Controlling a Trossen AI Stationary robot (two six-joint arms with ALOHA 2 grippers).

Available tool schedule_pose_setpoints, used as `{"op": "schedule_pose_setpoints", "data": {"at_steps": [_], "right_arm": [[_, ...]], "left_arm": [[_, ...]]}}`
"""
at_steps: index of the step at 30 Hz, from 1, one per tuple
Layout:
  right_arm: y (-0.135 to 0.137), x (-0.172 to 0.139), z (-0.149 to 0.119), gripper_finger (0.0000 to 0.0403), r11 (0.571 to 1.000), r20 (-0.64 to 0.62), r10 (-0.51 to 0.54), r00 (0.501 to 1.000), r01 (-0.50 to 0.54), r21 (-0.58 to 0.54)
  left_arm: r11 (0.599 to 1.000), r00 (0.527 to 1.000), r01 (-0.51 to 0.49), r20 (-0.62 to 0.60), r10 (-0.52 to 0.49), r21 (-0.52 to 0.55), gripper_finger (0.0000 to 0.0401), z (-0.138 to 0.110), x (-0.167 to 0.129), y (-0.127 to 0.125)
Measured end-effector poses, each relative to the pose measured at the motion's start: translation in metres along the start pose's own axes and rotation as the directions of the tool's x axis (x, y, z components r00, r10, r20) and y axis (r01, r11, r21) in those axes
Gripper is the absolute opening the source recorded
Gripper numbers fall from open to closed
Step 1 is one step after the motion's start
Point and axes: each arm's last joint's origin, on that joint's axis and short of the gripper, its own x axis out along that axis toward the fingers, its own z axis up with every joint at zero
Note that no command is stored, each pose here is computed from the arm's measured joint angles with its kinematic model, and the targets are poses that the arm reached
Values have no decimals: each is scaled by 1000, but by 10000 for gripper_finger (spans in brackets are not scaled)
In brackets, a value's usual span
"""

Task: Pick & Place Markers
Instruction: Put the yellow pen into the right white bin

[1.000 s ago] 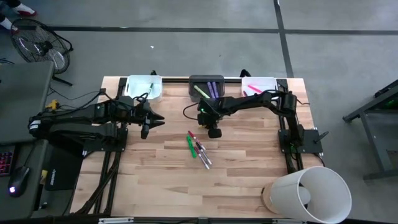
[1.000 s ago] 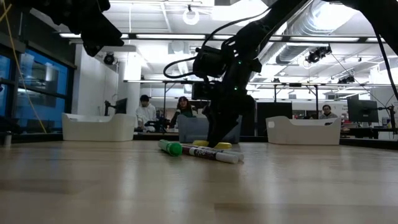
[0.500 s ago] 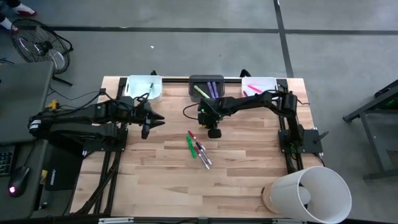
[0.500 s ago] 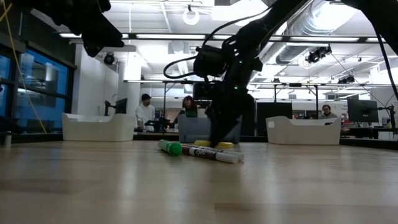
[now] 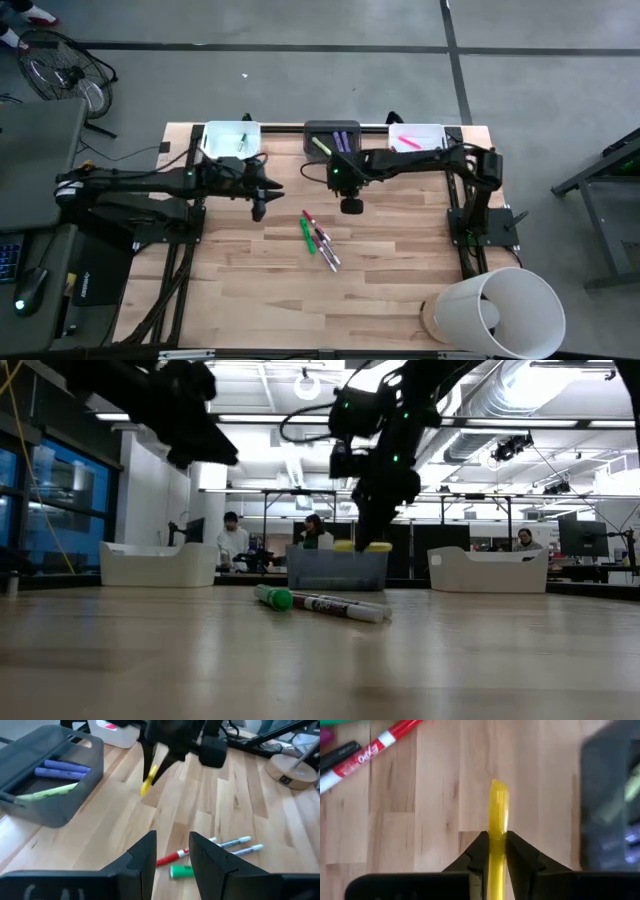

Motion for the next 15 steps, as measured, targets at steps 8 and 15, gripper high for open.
{"op": "schedule_pose_setpoints", "data": {"at_steps": [8, 15], "right_arm": [[-1, -42, -4, 42, 999, 31, -12, 999, 11, 48], [-10, -78, -17, 38, 991, 1, -94, 996, 93, 101]], "left_arm": [[997, 996, 59, 70, -63, 53, 113, 2, 44, -2], [997, 995, 63, 75, -66, 50, 113, -3, 62, -1]]}}
